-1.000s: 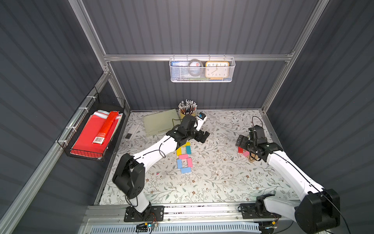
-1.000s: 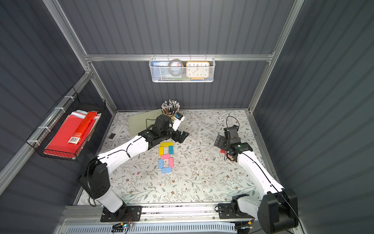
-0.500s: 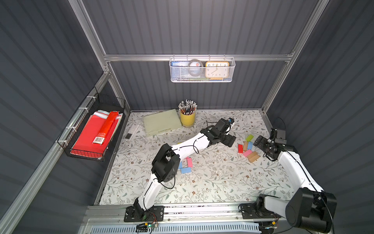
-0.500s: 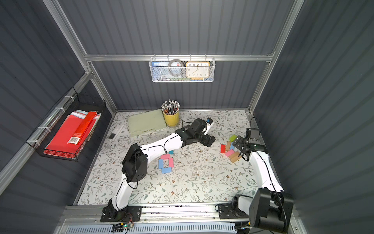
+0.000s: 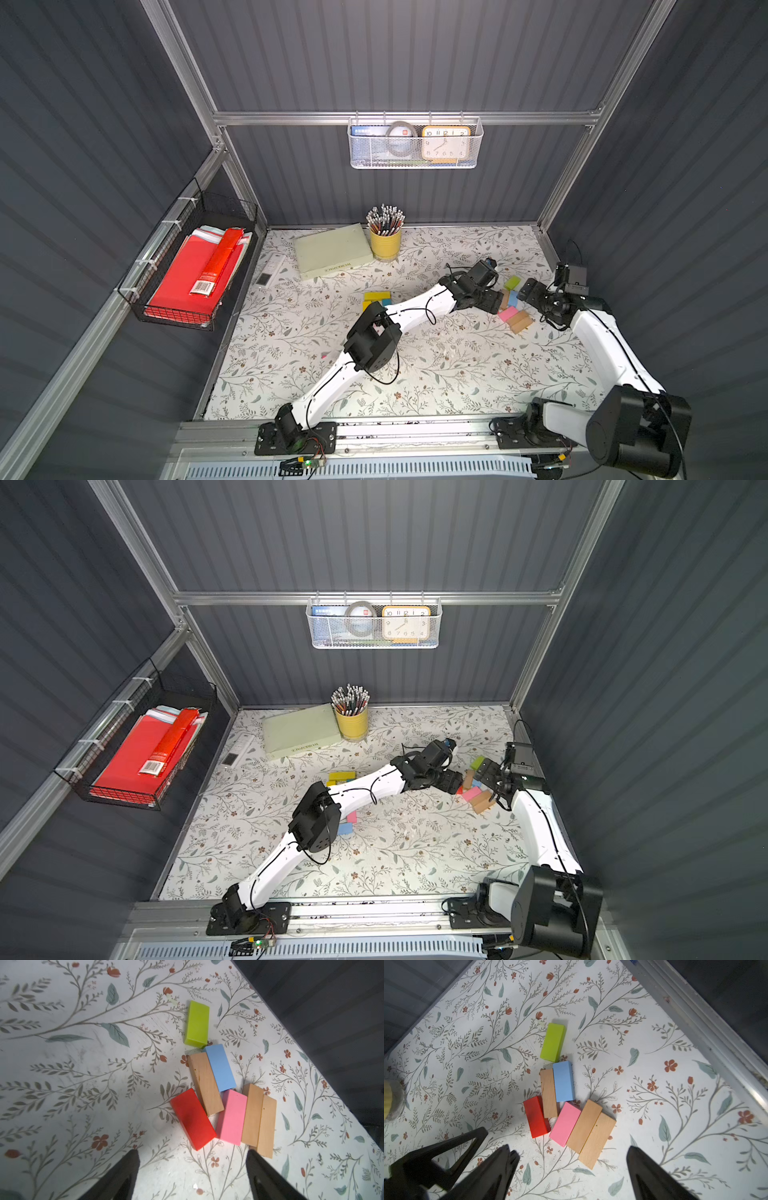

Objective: Assemble the number 8 with building blocks
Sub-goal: Move the building block to the center of the board.

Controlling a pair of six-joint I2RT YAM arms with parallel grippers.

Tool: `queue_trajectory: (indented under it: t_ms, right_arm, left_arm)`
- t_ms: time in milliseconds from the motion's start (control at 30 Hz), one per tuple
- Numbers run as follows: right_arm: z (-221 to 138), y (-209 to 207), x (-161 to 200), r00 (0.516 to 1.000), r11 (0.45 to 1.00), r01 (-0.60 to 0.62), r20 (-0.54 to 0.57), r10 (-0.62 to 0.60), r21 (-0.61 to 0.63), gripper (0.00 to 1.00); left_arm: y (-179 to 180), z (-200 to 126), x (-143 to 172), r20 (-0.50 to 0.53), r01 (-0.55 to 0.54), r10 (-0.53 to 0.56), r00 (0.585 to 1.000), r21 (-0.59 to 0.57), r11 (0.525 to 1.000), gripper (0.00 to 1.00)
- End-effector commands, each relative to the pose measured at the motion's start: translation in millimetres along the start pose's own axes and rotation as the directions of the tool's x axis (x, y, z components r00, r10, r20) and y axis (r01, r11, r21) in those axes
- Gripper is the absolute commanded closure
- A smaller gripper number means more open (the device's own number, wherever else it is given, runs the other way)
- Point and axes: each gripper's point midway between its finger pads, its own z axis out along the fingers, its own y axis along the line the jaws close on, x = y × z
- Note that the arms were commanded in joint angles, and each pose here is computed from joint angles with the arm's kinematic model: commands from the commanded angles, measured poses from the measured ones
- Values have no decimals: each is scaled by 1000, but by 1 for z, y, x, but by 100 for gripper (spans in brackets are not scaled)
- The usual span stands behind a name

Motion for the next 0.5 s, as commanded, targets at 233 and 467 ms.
queue_trajectory:
  t_ms: [233, 467]
  right_arm:
    - [12, 0, 8, 997, 999, 37, -65, -37, -1, 9]
    - [14, 1, 7, 996, 999, 52, -73, -53, -5, 9]
  left_arm:
    - [9, 36, 20, 18, 40, -39, 999, -94, 995, 17]
    - [6, 49, 23, 64, 22, -15, 998, -122, 992, 17]
